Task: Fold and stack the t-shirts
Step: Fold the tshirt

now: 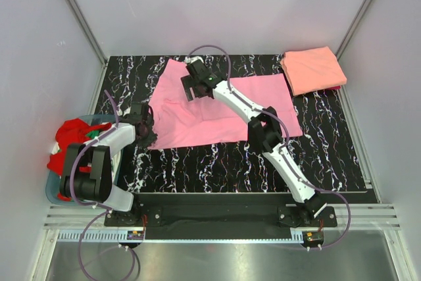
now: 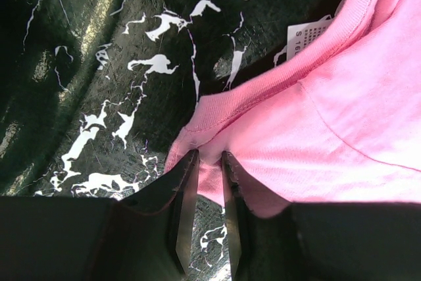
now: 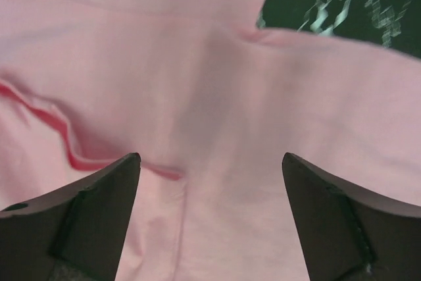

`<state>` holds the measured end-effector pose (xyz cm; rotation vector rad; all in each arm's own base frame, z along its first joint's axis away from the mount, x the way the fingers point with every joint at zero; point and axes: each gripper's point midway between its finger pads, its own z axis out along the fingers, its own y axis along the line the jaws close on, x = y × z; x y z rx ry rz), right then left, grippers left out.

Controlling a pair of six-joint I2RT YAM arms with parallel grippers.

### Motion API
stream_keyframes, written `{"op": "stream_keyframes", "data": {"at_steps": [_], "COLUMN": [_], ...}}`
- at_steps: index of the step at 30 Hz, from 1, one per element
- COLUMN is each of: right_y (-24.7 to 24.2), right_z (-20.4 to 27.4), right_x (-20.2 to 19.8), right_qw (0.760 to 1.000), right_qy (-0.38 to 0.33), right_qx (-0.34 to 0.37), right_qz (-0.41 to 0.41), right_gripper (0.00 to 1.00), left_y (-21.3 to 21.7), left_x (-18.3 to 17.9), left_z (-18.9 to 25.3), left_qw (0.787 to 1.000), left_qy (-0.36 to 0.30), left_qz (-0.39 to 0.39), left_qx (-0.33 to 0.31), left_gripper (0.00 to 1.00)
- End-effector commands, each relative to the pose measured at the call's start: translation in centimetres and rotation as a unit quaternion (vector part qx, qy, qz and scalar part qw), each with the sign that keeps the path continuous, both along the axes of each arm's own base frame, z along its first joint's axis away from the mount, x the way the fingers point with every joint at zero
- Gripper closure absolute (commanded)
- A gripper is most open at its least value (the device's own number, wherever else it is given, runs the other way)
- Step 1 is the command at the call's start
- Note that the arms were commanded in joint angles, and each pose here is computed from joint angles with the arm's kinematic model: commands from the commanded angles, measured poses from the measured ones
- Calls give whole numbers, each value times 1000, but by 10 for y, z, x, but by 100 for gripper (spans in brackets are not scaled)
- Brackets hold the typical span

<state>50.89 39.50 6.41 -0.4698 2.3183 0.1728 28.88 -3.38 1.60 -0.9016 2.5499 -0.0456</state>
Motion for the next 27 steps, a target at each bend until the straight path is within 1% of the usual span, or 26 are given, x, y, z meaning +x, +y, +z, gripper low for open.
{"op": "stream_keyframes", "data": {"at_steps": [1, 3, 4, 5, 6, 7, 8, 9, 10, 12, 13, 14, 15, 16, 17, 18, 19, 20, 21, 22, 23, 24, 26, 27], "right_y": [7, -8, -22, -33, -55, -71, -84, -111, -128, -162, -191, -206, -221, -239, -256, -265, -278, -293, -298, -305, -307, -307, -304, -294], "right_z": [75, 90, 102, 109, 144, 129, 134, 172, 144, 143, 140, 135, 152, 118, 110, 114, 86, 76, 73, 51, 46, 42, 35, 39], "right_x": [33, 42, 44, 46, 49, 44, 39, 35, 21, 1, -21, -35, -52, -74, -84, -97, -116, -125, -132, -146, -146, -150, -155, -156], "right_qw": [994, 992, 990, 988, 984, 987, 986, 981, 985, 981, 979, 975, 971, 969, 963, 961, 957, 948, 946, 941, 940, 939, 940, 941], "right_qy": [-105, -125, -135, -139, -154, -130, -118, -128, -91, -67, -45, -27, -33, 6, 20, 23, 55, 70, 78, 104, 104, 117, 131, 139], "right_qx": [37, 27, 17, 16, 32, 21, 33, 60, 41, 50, 50, 55, 69, 47, 53, 64, 44, 43, 53, 48, 59, 74, 80, 102], "right_qz": [-8, -23, -42, -60, -81, -90, -110, -129, -139, -175, -194, -215, -226, -241, -265, -269, -282, -307, -310, -318, -320, -316, -306, -290], "right_gripper": [2, 0, 0, 0, 0, 0, 0, 0, 0, 0, 0, 0, 0, 0, 0, 0, 0, 0, 0, 0, 0, 0, 1, 2], "left_y": [5, 6, 8, 8, 7, 8, 8, 8, 10, 9, 9, 7, 6, 5, 4, 3, 2, 1, 1, 1, 1, 0, 1, -2], "left_x": [-25, -25, -26, -26, -27, -25, -23, -22, -20, -17, -13, -12, -13, -13, -13, -13, -15, -16, -17, -19, -18, -11, 1, 21], "left_z": [-19, -18, -15, -12, -5, 2, 8, 22, 29, 42, 52, 56, 57, 57, 56, 54, 52, 51, 48, 46, 47, 52, 63, 80], "left_qw": [999, 999, 999, 999, 999, 1000, 1000, 1000, 1000, 999, 999, 999, 999, 999, 998, 999, 999, 999, 999, 999, 999, 999, 997, 995], "left_qy": [44, 42, 41, 38, 31, 22, 14, 0, -9, -26, -41, -46, -48, -49, -50, -51, -49, -47, -44, -41, -42, -51, -66, -90], "left_qz": [8, 8, 10, 11, 10, 11, 12, 13, 16, 15, 16, 16, 16, 16, 18, 16, 15, 15, 14, 11, 8, 2, -26, -36], "left_qx": [7, 8, 13, 13, 13, 16, 19, 20, 24, 25, 24, 22, 19, 16, 14, 11, 10, 10, 9, 10, 11, 13, 24, 28], "left_gripper": [73, 71, 64, 59, 53, 43, 38, 36, 34, 33, 33, 33, 33, 33, 33, 33, 33, 32, 32, 32, 32, 31, 30, 29]}}
